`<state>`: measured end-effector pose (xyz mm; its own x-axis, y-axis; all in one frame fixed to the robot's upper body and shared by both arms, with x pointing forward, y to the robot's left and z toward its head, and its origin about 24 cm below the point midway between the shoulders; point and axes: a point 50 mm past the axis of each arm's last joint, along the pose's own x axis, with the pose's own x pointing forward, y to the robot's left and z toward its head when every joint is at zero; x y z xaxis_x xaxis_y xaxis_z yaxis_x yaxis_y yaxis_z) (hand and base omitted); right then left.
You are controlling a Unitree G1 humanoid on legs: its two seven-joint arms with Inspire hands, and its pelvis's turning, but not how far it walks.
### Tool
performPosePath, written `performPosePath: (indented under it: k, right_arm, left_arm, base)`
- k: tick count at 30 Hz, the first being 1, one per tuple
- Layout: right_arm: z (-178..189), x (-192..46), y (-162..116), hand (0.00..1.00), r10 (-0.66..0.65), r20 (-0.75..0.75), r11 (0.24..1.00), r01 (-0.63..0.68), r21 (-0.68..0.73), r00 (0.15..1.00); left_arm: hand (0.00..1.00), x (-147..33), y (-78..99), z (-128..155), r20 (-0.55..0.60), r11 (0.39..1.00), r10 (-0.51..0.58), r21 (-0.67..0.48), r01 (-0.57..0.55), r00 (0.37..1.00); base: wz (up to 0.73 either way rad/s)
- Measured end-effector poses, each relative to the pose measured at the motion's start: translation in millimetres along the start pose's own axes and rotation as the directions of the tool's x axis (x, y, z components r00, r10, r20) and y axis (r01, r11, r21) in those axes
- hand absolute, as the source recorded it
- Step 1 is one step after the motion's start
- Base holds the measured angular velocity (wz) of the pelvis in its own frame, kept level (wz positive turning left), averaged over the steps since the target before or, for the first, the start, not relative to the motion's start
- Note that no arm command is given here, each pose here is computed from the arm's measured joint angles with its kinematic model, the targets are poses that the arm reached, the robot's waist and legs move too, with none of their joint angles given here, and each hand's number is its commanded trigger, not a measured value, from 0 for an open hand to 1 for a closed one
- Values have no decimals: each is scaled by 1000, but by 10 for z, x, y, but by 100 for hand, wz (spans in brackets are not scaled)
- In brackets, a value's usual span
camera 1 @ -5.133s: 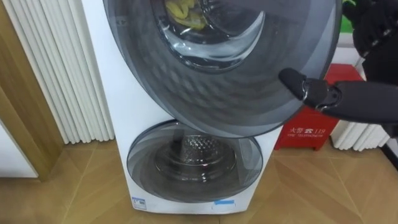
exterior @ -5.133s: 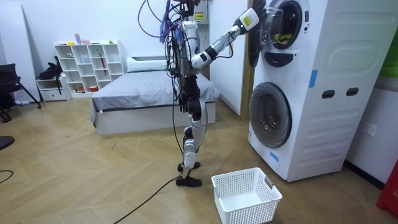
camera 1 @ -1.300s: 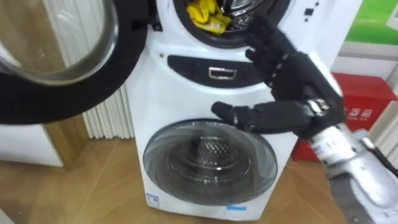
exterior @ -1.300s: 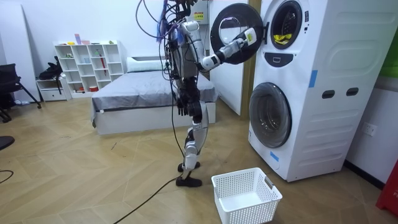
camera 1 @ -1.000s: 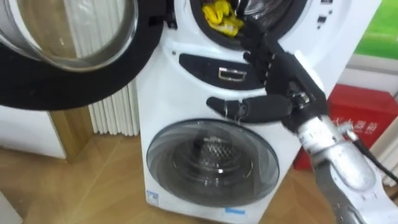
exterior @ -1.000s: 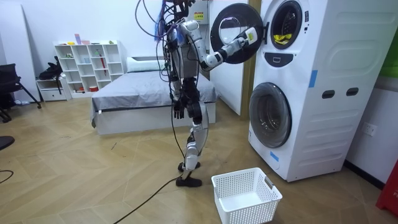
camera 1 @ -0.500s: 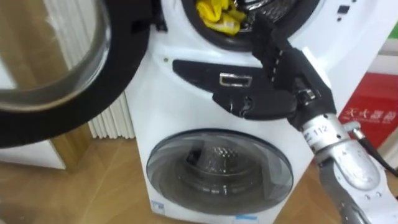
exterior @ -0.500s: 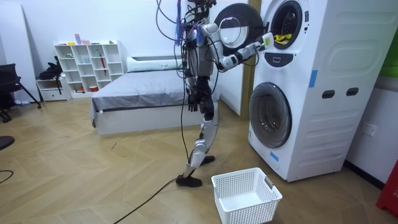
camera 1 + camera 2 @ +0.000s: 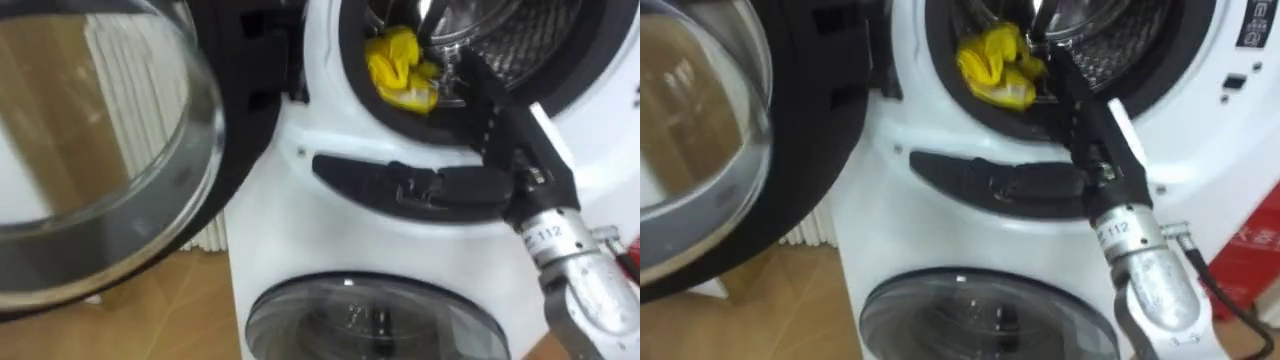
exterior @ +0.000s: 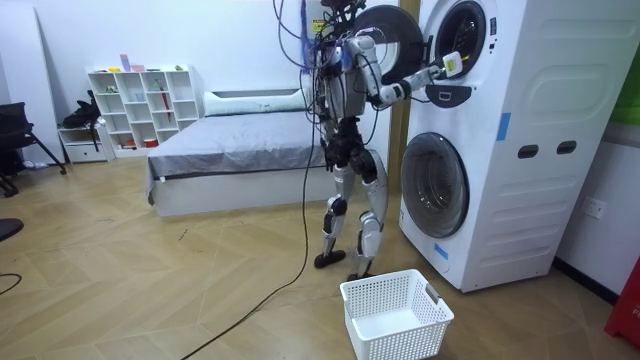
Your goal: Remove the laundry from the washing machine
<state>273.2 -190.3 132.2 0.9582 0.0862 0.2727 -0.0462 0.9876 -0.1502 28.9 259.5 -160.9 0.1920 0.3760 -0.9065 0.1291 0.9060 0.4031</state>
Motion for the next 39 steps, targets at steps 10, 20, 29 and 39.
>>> performPosePath:
  k: [10,20,29,39]
  right_arm:
    - [137,94,-72,0,-23,54,1000,22,21,998]
    - [239,84,-174,0,-63,98,998,61,26,993]
    - [284,80,-185,0,-59,116,998,58,13,992]
    - [236,173,-279,0,2,39,1000,-1,-24,999]
  left_arm:
    - [0,-55,15,-370,-108,999,7,-41,-11,994]
    - [0,-57,-33,-332,-100,998,-1,-57,-5,995]
    - [0,-63,-18,-348,-98,998,-11,-58,5,995]
    - [0,-72,15,-385,-113,999,5,-35,-9,994]
  base:
    - [-13]
    - [-4]
    - [0]
    - [3]
